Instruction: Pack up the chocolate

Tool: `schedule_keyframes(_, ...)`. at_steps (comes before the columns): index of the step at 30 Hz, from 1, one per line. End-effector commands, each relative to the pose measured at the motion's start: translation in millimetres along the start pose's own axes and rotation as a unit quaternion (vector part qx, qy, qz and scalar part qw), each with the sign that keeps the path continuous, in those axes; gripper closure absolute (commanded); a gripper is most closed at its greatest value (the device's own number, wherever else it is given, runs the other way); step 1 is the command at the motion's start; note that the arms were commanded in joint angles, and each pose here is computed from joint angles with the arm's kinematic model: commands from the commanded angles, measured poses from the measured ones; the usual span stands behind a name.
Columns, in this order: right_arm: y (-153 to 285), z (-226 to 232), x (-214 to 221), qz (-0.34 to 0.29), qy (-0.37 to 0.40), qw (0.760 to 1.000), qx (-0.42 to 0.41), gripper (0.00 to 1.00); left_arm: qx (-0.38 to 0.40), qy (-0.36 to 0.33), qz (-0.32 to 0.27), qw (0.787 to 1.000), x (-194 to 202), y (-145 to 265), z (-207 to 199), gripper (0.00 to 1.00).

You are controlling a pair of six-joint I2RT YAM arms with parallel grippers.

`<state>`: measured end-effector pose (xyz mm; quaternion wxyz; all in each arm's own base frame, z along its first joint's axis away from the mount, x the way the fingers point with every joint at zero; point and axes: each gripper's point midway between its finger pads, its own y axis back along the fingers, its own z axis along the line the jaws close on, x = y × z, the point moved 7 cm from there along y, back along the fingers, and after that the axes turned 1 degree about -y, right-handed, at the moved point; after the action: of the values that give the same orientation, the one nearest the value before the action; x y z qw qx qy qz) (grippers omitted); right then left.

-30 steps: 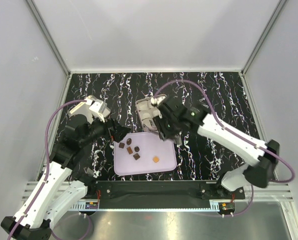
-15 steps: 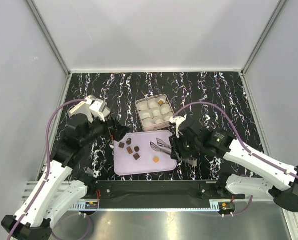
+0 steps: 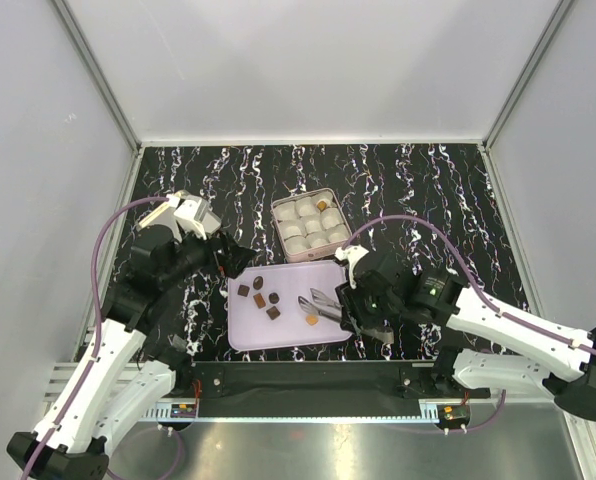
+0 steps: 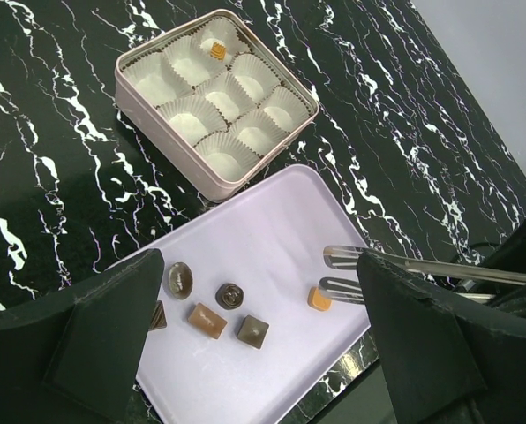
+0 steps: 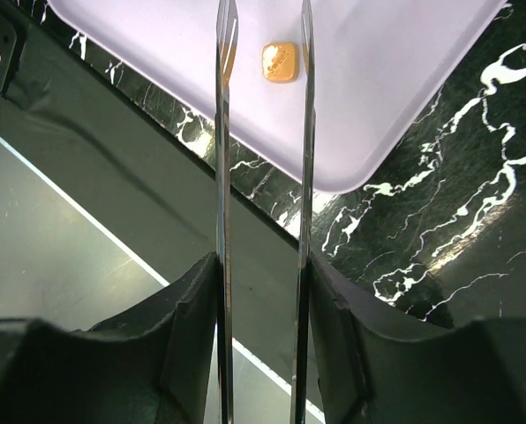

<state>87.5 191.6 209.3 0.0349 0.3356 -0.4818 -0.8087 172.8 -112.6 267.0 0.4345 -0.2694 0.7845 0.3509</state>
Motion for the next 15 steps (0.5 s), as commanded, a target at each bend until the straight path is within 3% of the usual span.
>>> schedule_keyframes(1, -2.9, 6.3, 0.2, -0.012, -0.001, 1.0, 0.002, 0.51, 0.006, -0.01, -0.021, 1.0, -10.3, 0.3, -1.3, 0.01)
schedule_keyframes(15, -20.2, 12.0, 17.6, 0.001, -0.021, 0.999, 0.045, 0.51, 0.012, -0.01, -0.022, 1.0, -10.1, 1.3, -2.6, 0.01)
